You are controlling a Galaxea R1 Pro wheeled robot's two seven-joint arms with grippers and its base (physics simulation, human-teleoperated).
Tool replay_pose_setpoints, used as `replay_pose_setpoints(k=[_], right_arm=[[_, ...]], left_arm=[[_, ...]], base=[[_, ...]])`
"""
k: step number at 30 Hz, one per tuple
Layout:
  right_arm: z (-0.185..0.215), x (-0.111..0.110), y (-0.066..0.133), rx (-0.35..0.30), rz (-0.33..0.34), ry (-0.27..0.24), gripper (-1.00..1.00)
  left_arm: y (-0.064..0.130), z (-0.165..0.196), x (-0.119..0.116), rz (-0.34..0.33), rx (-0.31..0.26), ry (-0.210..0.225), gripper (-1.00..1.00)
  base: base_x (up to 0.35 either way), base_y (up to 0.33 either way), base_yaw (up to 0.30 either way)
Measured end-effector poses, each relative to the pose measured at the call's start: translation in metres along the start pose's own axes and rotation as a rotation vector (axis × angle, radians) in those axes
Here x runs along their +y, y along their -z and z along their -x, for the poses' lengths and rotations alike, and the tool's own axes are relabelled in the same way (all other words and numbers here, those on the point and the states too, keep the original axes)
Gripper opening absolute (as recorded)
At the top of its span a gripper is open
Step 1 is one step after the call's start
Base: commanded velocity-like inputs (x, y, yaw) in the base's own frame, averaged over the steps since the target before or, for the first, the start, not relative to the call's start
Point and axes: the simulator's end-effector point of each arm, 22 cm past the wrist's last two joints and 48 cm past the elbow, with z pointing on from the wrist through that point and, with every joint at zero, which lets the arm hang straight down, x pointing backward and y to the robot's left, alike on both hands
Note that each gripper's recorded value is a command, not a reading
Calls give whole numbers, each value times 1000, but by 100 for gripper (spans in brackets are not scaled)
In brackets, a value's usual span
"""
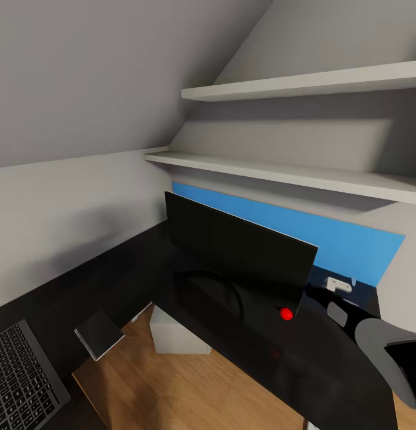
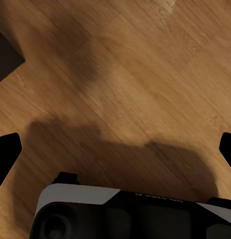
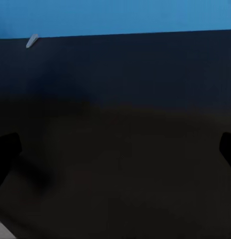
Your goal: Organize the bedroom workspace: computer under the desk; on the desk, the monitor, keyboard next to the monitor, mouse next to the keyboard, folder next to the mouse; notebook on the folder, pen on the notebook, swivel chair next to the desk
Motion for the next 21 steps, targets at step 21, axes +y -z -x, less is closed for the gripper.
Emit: replay_pose_setpoints(k=[21], right_arm=[[-60,58,22,23,351,345,100]], left_arm=[[0,-1,-1,-3,1,0,100]], base=[[0,0,0]])
